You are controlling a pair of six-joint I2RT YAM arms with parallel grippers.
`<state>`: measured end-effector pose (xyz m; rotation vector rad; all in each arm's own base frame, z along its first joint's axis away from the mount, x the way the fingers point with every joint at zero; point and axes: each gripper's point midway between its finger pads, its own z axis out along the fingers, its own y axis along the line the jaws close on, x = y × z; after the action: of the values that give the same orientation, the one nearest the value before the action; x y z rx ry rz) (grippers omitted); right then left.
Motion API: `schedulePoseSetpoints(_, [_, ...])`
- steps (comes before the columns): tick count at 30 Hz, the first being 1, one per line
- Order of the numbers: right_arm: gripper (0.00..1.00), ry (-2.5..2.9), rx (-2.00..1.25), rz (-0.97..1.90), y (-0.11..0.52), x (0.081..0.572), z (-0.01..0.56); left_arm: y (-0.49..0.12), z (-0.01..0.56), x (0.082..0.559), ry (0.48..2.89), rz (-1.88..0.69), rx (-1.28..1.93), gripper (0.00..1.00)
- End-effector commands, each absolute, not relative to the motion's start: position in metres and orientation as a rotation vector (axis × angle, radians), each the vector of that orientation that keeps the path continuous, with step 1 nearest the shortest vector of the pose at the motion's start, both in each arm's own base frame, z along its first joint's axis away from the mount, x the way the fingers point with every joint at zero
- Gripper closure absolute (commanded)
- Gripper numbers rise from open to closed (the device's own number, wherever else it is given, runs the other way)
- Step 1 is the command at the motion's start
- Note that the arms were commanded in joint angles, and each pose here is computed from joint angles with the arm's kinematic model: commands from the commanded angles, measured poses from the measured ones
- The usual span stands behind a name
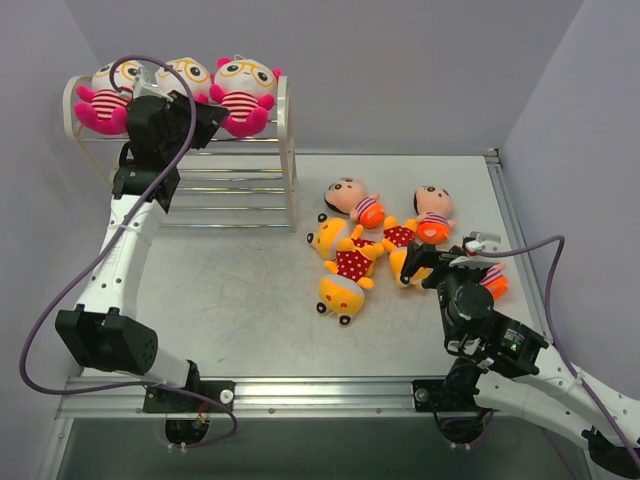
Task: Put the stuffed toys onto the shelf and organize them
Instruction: Place the stuffed toy onto shelf
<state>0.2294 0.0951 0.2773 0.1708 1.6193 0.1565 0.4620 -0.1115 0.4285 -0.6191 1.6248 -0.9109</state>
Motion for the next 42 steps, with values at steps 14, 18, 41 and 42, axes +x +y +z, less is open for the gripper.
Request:
schedulePoseSetpoints(14, [0.00, 1.617, 0.196, 0.146, 0.096, 0.231, 0.276, -0.115, 0.450, 0.460, 1.613, -0.940, -0.540, 0.61])
schedulePoseSetpoints(18, [0.00, 1.618, 0.193, 0.151, 0.098, 0.232, 0.276, -0.113, 0.457, 0.456, 1.598, -0.931, -0.523, 0.50])
schedulePoseSetpoints(41, [0.00, 1.634, 0.163, 0.140, 0.104, 0.234, 0.272, -0.092, 0.506, 0.401, 1.483, -0.580, -0.370, 0.21])
schedulePoseSetpoints(42, [0.00, 1.634, 0.163, 0.140, 0.104, 0.234, 0.272, -0.098, 0.507, 0.397, 1.486, -0.538, -0.326, 0.21])
